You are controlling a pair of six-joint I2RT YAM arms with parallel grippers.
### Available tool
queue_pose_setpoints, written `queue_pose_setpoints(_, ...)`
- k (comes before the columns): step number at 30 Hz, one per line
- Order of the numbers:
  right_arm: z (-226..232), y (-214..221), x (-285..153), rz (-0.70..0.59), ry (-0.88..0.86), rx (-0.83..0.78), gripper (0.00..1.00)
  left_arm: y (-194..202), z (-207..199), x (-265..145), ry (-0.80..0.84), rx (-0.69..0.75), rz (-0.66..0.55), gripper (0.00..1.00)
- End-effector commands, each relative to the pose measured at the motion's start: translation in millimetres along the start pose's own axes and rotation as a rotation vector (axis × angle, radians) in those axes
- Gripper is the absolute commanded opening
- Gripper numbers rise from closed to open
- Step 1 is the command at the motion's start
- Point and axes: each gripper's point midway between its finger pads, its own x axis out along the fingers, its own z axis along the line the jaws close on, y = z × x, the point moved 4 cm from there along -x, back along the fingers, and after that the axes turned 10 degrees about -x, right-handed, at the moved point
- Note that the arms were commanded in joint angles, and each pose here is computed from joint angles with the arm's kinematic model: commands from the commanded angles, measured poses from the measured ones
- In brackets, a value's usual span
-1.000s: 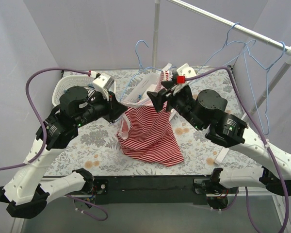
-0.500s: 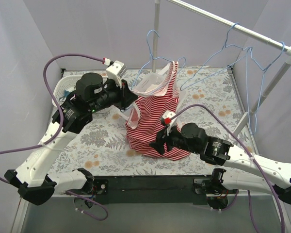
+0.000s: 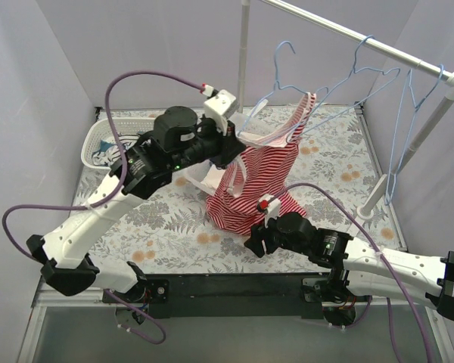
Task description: Place the tank top on the hanger
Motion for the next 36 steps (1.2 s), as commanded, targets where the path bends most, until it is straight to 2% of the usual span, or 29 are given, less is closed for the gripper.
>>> queue_pose_setpoints(1, 3.0, 8.4, 5.5, -0.001, -0.011, 0.057, 0.64, -23.4, -10.5, 16.8, -0.089, 0.077, -0.098, 0.00)
queue_pose_setpoints(6, 3.0, 21.6, 6.6, 0.029, -0.019, 0.070, 0.62, -34.1, -14.1, 28.9, -0.129, 0.060, -0.155, 0.00)
queue_pose_setpoints(17, 3.9, 31.6, 6.6, 0.048, -0.036, 0.072, 0.59, -67.4, -32.7, 47.0, -0.094, -0.028, -0.290, 0.00)
queue_pose_setpoints(21, 10.7, 8.6, 8.5, -0.033, -0.072, 0.061, 0.59, -67.7, -33.8, 54.0, -0.097, -0.051, -0.297, 0.00)
queue_pose_setpoints(24, 19.1, -17.0, 14.8, -0.141, -0.116, 0.060, 0.59, -65.5, -34.5, 57.9, -0.098, -0.059, -0.292, 0.00)
queue_pose_setpoints(25, 26.4, -36.4, 16.0, -0.223, -0.158, 0.061, 0.59, -64.6, -33.5, 59.5, -0.100, -0.059, -0.289, 0.00)
queue_pose_setpoints(29, 40.2, -62.3, 30.7, -0.311, -0.218, 0.058, 0.53, -65.4, -34.5, 61.0, -0.099, -0.067, -0.294, 0.00)
queue_pose_setpoints(33, 44.4, -73.6, 54.6, -0.320, -0.202, 0.053, 0.52, -66.7, -36.4, 63.5, -0.095, -0.066, -0.296, 0.00)
queue_pose_setpoints(36, 35.2, -79.9, 66.9, -0.333, -0.114, 0.102, 0.52, -69.3, -37.9, 63.5, -0.089, -0.068, -0.302, 0.00)
